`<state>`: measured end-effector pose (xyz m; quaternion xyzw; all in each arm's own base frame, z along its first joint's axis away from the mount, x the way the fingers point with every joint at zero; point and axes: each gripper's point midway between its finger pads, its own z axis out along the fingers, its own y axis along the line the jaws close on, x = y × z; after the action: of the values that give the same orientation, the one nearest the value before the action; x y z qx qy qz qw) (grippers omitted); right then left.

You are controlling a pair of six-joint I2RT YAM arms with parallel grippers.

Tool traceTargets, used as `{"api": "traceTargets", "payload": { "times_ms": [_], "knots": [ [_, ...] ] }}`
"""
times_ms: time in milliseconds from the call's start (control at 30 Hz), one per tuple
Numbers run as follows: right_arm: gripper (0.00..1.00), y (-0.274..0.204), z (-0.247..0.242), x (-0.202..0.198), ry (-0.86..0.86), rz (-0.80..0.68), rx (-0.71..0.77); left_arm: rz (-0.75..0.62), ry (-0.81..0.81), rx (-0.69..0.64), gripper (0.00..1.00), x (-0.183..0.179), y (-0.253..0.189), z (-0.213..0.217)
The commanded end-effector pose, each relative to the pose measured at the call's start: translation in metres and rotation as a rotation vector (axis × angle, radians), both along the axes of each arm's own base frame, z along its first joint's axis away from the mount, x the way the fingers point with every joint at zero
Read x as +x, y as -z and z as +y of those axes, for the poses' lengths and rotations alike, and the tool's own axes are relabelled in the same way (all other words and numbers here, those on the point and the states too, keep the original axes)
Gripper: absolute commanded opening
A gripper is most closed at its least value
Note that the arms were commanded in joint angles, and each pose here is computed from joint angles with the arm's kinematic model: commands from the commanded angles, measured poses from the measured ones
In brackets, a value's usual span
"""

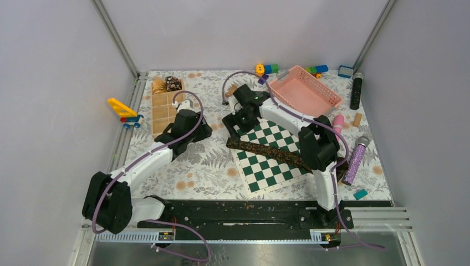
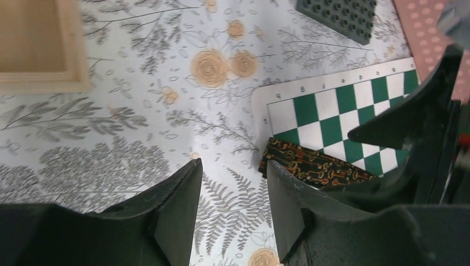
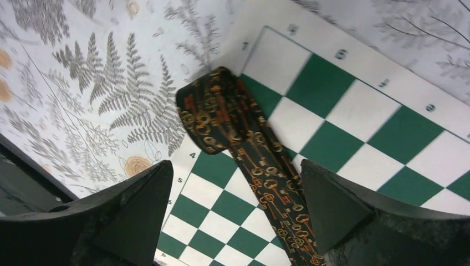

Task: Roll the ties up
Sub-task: Roll the tie at the center of the board.

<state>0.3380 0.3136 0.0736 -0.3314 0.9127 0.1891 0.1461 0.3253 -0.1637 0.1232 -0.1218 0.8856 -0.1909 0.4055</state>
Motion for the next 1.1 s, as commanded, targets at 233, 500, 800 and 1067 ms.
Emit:
{"api": "traceTargets", "payload": {
  "times_ms": [233,500,800,1067],
  "knots": [
    [0.93,-0.002,0.017,-0.004,-0.317,-0.199,-0.154,-0.021,-0.109,-0.004,0.50,-0.004,-0.011,0.041],
    [0.94,0.009,0.031,-0.008,-0.389,-0.158,-0.138,-0.023,-0.116,0.005,0.51,-0.004,-0.013,0.049],
    [0.93,0.024,0.039,-0.020,-0.427,-0.109,-0.137,-0.020,-0.127,0.002,0.51,-0.005,-0.011,0.055],
    [0.90,0.036,0.042,-0.026,-0.442,-0.088,-0.157,-0.013,-0.125,-0.005,0.51,-0.005,-0.007,0.055]
  ]
}}
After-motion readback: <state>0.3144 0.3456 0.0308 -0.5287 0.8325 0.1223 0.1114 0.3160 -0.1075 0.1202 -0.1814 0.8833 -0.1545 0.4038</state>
